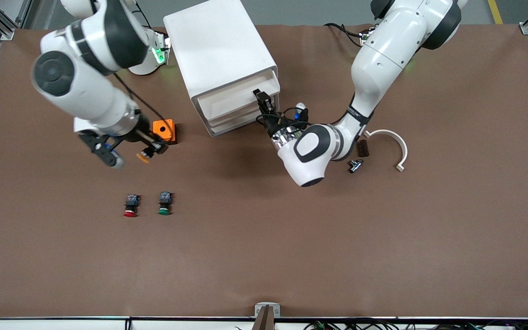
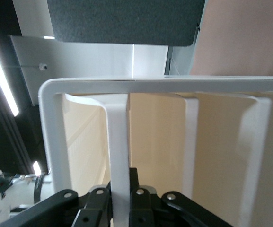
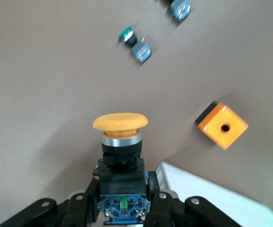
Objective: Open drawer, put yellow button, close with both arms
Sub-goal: 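Pull the drawer open with the left gripper while the right gripper carries the button, then drop the yellow button into the drawer while the left gripper releases the drawer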
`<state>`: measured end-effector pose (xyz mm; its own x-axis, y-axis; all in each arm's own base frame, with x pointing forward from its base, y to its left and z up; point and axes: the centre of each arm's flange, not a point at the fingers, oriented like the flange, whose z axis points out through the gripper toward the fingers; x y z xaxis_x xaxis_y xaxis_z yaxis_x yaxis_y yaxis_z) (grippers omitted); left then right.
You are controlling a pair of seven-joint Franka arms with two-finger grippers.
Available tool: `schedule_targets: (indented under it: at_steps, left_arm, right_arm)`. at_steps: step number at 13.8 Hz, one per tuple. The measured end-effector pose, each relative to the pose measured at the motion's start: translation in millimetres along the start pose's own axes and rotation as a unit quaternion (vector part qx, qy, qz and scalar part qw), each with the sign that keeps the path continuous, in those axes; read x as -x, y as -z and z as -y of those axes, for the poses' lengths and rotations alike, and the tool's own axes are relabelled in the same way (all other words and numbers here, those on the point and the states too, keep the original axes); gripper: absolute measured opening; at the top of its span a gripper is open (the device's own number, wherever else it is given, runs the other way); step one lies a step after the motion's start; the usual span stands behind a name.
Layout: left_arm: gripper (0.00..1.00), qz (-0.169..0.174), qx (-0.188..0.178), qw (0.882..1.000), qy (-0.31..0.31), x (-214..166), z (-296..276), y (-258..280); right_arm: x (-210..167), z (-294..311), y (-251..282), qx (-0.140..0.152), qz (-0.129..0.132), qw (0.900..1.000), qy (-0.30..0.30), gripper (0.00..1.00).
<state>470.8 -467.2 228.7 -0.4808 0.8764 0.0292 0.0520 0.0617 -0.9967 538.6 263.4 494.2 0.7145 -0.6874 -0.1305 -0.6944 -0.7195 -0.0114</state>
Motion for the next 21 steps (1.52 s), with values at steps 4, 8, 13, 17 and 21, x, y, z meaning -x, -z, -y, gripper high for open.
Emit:
schedule_targets:
  at_steps: [4, 8, 13, 17, 21]
  left_arm:
    - [0.11, 0.059, 0.015, 0.998, -0.005, -9, -1, 55]
    - [0.14, 0.098, 0.024, 0.995, -0.008, -20, -3, 92]
    - [0.61, 0.106, 0.042, 0.99, -0.08, -16, 1, 99]
    - [0.99, 0.108, 0.065, 0.976, -0.176, -5, 26, 113]
    - [1.0, 0.094, 0.11, 0.929, -0.34, -8, 50, 143]
  right_arm:
    - [73, 26, -12, -0.011, -0.005, 0.999, -0.053, 0.41]
    - [135, 41, -22, -0.022, -0.007, 0.995, -0.095, 0.41]
    - [198, 57, -58, -0.022, -0.027, 0.991, -0.133, 0.41]
    - [238, 67, -98, -0.018, -0.042, 0.988, -0.149, 0.41]
    - [270, 74, -127, -0.021, -0.044, 0.985, -0.165, 0.41]
